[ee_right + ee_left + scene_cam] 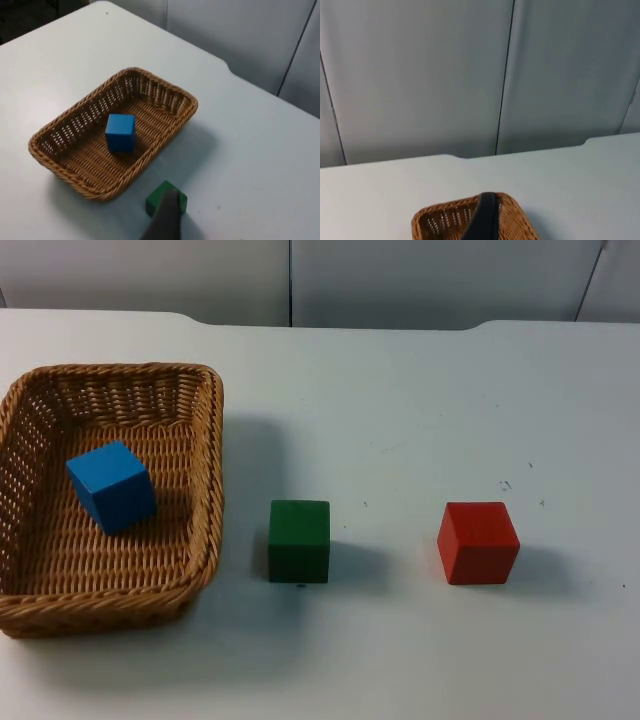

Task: Pick up the basket with the left hand and place the blue cube into the basket with the right hand.

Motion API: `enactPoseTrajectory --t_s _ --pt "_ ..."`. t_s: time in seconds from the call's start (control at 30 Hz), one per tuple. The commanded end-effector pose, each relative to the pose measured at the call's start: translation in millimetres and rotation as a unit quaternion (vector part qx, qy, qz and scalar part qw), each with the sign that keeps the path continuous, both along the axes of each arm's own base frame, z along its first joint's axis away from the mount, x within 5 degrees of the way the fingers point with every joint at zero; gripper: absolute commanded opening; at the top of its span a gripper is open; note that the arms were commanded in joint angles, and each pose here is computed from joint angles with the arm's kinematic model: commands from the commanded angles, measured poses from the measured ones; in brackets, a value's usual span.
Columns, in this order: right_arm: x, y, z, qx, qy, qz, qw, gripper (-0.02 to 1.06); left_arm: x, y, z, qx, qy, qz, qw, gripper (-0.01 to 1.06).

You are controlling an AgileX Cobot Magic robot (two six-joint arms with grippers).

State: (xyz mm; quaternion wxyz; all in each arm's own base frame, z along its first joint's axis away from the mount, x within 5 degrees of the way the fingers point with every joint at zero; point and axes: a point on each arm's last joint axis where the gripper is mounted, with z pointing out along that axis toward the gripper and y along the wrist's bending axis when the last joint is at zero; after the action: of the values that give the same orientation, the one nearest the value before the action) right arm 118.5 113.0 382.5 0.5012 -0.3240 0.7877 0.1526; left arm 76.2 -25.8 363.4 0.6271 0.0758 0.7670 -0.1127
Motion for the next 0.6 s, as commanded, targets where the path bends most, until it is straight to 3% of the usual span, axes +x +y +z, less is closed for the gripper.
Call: enactPoseTrajectory --t_s 0.0,0.1,0.3,0.4,0.57 --pt "-6.3 -6.8 4.8 0.002 -0.023 0.007 0.9997 0.77 -12.4 0.0 -4.9 0.003 0.024 0.009 1.0 0.77" --pt "-13.7 -15.2 10.6 0.009 -0.04 0.009 0.9991 0.77 -23.9 -2.3 -8.2 -0.01 0.04 0.007 0.999 0.77" --pt "-19.6 -22.9 11.2 -0.004 -0.043 0.01 0.999 0.77 -30.6 -5.4 -10.6 -0.018 0.053 -0.01 0.998 0.77" --pt "-21.9 -25.4 3.1 -0.013 -0.043 0.013 0.9989 0.77 -33.6 -5.4 -14.0 0.006 0.066 -0.038 0.997 0.77" --pt "-25.5 -27.5 -25.9 -0.016 -0.031 0.018 0.9992 0.77 -40.5 1.8 -20.0 0.028 0.089 -0.027 0.995 0.77"
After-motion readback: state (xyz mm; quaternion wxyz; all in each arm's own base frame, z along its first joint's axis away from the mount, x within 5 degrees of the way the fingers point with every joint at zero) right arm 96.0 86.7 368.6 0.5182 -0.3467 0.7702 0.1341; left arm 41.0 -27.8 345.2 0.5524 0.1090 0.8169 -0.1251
